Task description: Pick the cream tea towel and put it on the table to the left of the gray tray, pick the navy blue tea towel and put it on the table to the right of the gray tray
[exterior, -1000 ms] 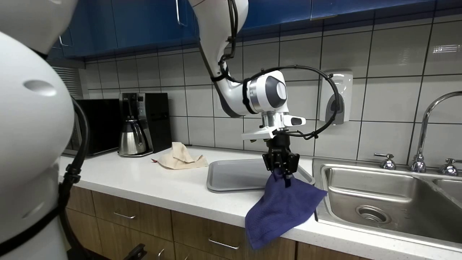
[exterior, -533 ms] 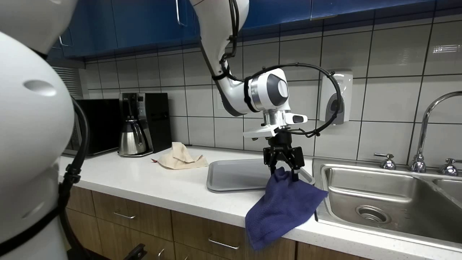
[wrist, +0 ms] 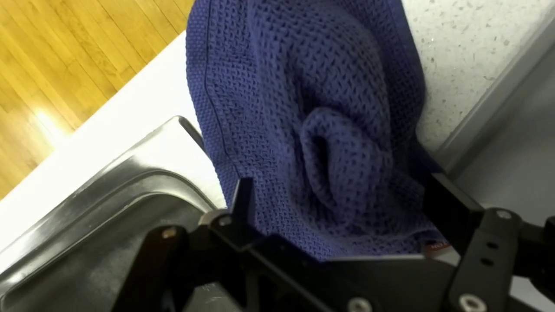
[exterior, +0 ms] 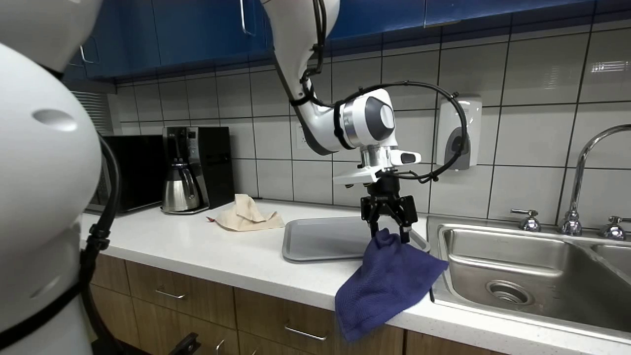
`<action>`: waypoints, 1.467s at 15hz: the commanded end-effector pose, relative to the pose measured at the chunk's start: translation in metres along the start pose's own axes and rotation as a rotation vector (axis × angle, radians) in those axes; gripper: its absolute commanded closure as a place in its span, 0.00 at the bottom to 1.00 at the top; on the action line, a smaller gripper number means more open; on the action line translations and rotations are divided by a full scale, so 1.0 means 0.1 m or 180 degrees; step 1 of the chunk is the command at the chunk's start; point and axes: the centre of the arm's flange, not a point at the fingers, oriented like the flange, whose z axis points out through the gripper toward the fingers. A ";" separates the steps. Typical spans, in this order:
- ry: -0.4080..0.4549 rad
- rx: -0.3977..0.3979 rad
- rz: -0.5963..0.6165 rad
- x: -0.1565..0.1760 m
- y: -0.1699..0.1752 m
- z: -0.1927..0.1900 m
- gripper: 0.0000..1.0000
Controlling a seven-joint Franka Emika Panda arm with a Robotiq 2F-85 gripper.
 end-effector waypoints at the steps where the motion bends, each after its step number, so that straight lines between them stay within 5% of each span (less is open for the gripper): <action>1: 0.0038 0.0049 0.0057 -0.05 0.02 -0.16 0.00; 10: 0.0243 0.0146 0.0031 -0.19 0.09 -0.55 0.00; 22: 0.0423 0.0376 -0.0247 -0.91 0.08 -1.14 0.00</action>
